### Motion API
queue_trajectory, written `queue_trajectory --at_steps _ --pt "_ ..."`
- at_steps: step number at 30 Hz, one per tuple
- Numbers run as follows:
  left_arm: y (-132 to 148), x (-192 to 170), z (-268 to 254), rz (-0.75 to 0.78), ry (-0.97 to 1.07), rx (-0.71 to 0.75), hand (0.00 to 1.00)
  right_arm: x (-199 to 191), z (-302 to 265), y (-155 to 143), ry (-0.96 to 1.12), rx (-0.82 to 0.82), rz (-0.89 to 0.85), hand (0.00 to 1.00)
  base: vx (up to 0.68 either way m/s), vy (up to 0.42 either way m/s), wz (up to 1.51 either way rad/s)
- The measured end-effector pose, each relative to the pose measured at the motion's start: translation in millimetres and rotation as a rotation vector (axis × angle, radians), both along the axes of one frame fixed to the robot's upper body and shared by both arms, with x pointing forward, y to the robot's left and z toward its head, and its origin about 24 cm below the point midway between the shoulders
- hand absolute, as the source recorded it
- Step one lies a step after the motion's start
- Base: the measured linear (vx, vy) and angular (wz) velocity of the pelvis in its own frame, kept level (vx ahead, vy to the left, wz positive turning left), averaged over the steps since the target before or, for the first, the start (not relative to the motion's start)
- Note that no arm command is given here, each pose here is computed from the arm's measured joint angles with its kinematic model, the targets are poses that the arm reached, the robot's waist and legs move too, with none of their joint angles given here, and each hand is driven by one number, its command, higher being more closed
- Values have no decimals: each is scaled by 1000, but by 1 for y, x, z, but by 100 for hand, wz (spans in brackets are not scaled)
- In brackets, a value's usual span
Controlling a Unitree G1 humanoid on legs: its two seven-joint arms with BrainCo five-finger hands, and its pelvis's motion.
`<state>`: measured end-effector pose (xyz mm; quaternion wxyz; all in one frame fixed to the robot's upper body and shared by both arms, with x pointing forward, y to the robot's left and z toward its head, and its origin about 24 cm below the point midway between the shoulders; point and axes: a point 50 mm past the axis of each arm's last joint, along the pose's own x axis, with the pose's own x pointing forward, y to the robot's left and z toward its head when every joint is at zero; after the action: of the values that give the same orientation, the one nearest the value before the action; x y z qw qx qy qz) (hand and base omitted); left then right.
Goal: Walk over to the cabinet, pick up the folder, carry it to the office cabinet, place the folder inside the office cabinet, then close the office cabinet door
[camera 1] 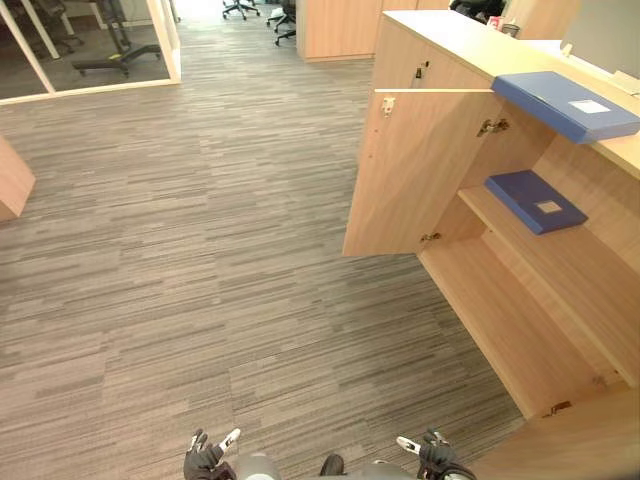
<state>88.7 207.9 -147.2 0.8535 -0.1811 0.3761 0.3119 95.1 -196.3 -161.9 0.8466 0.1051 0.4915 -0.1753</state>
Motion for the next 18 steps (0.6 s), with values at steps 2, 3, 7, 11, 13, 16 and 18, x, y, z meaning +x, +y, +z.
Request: queue_trajectory --at_steps 2,3,7,11,13,16,18 --pt "1 -2 0 19 1 -6 0 -3 -2 -1 23 8 -11 0 257 35 -85" --pt "1 -4 -1 38 1 -10 0 -1 -2 0 26 11 -9 0 224 63 -77" --pt "1 -7 -1 85 1 -22 0 -3 -3 1 33 12 -6 0 311 174 -82" --pt "6 -13 -4 87 36 -10 0 -13 -5 9 50 33 -17 0 454 326 -56" --pt "12 -14 -5 74 52 9 0 -14 -6 16 51 60 -22 0 361 304 -50" --pt "12 -16 -6 38 76 19 0 -14 -6 16 50 60 -16 0 202 255 -77" --pt "10 -13 -6 -15 80 32 0 -18 -6 9 53 50 -34 0 114 237 -52"
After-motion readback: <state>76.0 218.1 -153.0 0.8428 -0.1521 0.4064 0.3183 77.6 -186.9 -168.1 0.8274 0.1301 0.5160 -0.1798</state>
